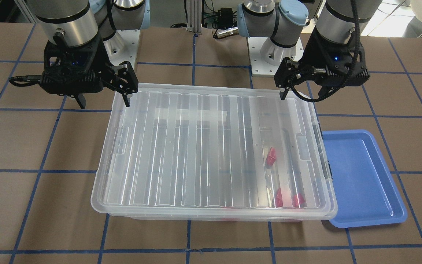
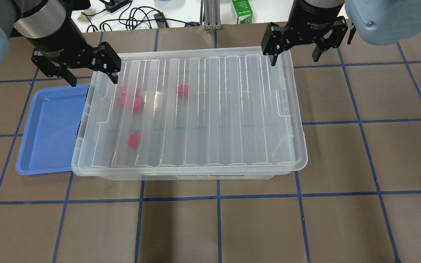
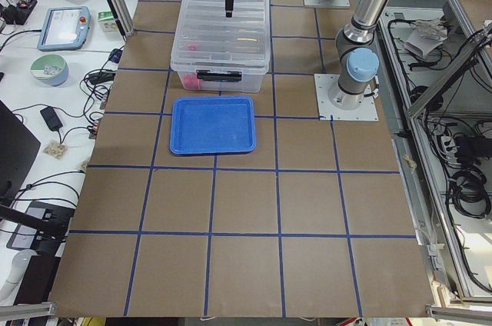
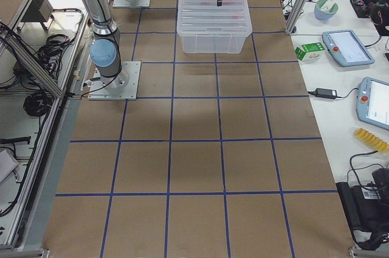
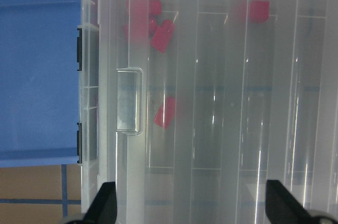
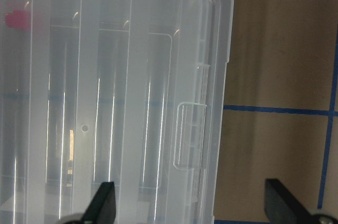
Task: Place red block in blue tray from box
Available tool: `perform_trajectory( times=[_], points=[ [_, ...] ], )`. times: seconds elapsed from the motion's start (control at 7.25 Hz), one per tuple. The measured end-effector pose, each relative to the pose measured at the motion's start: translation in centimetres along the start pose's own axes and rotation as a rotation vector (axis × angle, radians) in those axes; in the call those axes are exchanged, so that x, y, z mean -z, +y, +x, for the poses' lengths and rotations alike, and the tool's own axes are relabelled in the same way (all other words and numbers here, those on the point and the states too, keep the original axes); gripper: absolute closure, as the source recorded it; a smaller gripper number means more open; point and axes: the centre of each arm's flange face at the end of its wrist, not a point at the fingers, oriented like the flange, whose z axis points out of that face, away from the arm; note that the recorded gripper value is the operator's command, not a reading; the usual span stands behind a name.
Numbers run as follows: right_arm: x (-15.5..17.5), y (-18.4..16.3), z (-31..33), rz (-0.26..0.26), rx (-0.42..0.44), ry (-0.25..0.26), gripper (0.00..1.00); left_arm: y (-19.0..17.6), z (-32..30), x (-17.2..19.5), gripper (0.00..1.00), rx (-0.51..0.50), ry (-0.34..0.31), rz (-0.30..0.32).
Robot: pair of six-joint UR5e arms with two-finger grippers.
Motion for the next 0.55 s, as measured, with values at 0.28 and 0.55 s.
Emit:
perform_trajectory(
  times=[0.28, 0.55],
  points=[
    [0.01, -0.01, 0.24, -0.004, -0.001, 0.003, 0.0, 0.02, 0.0, 0.08, 0.0, 0.0, 0.0, 0.002],
    [0.64, -0.1, 0.29, 0.005, -0.001, -0.002, 0.0, 0.09, 0.02, 0.09, 0.0, -0.001, -0.001, 0.002]
  ],
)
